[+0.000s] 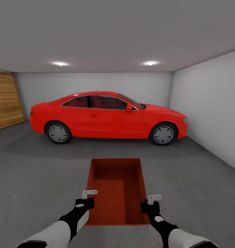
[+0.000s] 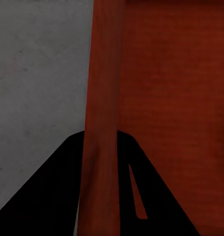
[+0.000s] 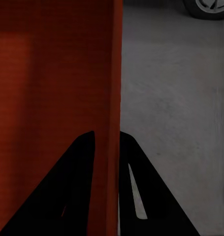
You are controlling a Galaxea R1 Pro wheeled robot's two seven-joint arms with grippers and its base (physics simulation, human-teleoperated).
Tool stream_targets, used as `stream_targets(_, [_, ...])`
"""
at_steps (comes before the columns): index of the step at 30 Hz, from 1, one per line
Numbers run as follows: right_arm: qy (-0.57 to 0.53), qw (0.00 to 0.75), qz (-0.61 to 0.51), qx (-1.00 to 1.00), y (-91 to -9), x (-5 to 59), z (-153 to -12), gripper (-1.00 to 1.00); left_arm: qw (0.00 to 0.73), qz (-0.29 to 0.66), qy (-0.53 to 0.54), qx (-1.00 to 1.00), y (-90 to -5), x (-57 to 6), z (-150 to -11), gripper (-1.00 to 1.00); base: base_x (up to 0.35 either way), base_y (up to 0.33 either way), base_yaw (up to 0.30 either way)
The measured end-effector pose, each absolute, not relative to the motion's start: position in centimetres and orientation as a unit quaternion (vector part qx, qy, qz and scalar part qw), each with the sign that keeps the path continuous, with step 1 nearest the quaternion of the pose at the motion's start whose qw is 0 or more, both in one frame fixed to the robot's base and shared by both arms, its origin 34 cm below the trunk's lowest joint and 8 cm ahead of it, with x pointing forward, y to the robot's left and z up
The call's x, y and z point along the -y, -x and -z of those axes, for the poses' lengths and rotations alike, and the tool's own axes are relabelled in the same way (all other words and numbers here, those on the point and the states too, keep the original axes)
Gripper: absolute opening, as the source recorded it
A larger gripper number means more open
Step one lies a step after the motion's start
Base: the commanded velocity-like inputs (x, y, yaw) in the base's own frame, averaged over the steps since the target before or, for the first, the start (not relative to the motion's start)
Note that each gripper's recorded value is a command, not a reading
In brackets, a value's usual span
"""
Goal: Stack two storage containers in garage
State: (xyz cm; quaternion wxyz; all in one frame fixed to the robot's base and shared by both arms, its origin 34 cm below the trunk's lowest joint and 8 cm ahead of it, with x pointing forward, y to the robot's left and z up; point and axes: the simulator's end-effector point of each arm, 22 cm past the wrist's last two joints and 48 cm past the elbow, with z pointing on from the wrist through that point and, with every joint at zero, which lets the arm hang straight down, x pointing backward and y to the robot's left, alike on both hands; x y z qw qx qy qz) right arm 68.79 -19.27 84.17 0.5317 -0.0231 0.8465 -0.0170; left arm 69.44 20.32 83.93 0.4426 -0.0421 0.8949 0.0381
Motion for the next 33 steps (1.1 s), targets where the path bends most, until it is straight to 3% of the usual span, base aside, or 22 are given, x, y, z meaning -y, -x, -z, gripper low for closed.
stream_targets(33, [0.023, 0.539, 0.017, -0.842, -68.98, 19.27, -85.13, -1.0, 0.45, -0.038, 0.042, -0.891, -69.64, -20.32, -84.9, -1.0, 0.321, 0.0, -0.282])
